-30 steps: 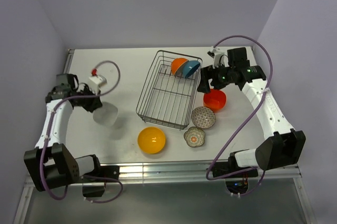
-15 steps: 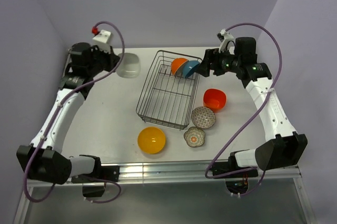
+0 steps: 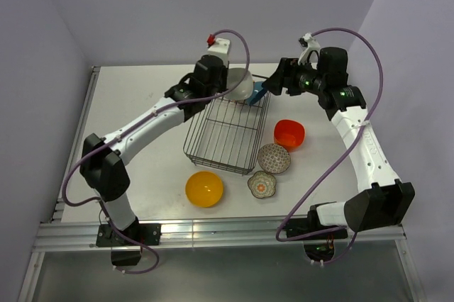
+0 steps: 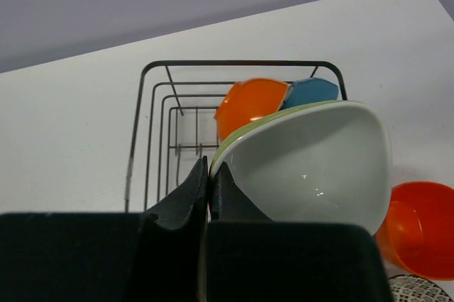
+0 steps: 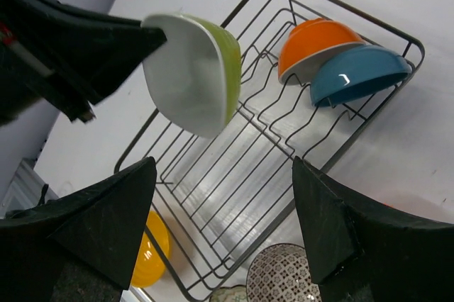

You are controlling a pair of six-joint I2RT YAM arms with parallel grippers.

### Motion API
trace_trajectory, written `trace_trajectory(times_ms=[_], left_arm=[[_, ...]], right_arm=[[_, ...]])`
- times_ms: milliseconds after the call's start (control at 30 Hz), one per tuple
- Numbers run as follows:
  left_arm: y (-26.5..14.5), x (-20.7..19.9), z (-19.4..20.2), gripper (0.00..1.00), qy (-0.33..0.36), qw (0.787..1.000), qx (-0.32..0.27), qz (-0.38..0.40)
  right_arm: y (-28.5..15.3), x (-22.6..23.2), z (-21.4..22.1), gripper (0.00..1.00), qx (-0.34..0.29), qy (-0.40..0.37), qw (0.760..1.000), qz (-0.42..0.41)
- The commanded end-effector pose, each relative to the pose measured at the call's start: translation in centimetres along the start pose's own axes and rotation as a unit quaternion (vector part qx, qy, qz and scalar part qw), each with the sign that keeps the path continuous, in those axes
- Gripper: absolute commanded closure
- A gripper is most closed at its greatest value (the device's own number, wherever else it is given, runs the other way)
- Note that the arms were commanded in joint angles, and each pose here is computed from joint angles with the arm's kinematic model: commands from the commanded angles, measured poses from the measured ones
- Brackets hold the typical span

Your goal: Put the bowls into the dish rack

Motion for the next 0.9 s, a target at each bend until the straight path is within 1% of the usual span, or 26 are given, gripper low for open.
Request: trace_trajectory(times_ms=[0,100,200,367,500,633,667,700,733,767,800,833,867], left_arm=[[-1.1,-2.6,-5.1,1.0,-0.056,0.995,-0.086,-0.008],[-0.8,-3.8,-5.1,1.0,-0.06,0.994,-0.089,-0.003],[-1.0,-4.8,-5.0,1.0,-0.061,0.994,-0.091,0.006],[-1.1,-5.4,-4.8,1.0,-0.057,0.994,-0.087,0.014],[-1.3,-6.0,-4.3,1.0,-0.059,0.995,-0.081,0.02],[-1.5,-6.7,-4.1,1.0,-0.061,0.995,-0.077,0.027],[-1.6,-6.7,-4.1,1.0,-0.062,0.995,-0.076,0.028],[-1.7,-6.9,-4.2,1.0,-0.065,0.994,-0.077,0.029],[-1.8,-7.1,-4.1,1.0,-0.066,0.994,-0.074,0.034],[-1.9,-7.2,-4.2,0.99,-0.065,0.995,-0.071,0.037],[-1.9,-7.2,-4.1,0.99,-0.07,0.995,-0.067,0.038],[-2.0,-7.4,-4.0,0.99,-0.072,0.995,-0.061,0.043],[-2.1,-7.3,-3.9,0.96,-0.073,0.995,-0.055,0.042]], right_arm=[[0.4,-0.4,-2.2,0.17,-0.04,-0.003,0.999,0.02],[1.4,-1.0,-2.3,0.19,-0.038,-0.002,0.999,0.037],[2.6,-1.0,-2.1,0.21,-0.025,-0.02,0.998,0.052],[4.1,-0.9,-1.6,0.27,-0.02,-0.047,0.995,0.082],[4.7,-1.1,-1.9,0.32,-0.022,-0.044,0.995,0.089],[5.3,-1.4,-2.0,0.47,-0.028,-0.041,0.994,0.095],[5.4,-1.4,-2.0,0.56,-0.028,-0.041,0.994,0.093],[5.5,-1.4,-2.1,0.61,-0.028,-0.04,0.995,0.092],[5.8,-1.4,-1.9,0.68,-0.025,-0.041,0.995,0.088],[5.8,-1.4,-1.9,0.82,-0.022,-0.04,0.995,0.087],[5.8,-1.3,-2.0,0.88,-0.022,-0.041,0.995,0.085],[6.0,-1.5,-1.8,1.0,-0.017,-0.038,0.996,0.085],[6.1,-1.4,-1.8,1.0,-0.016,-0.036,0.996,0.083]])
Point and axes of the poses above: each gripper's point midway between its finger pads, its own y axis out along the fingers, its own x axis along the line the jaws close on, z = x × y, the point moved 4 cm from there along -y, back along the fingers, and after that the axes turned 12 degrees about -y, right-handed, at the moved point
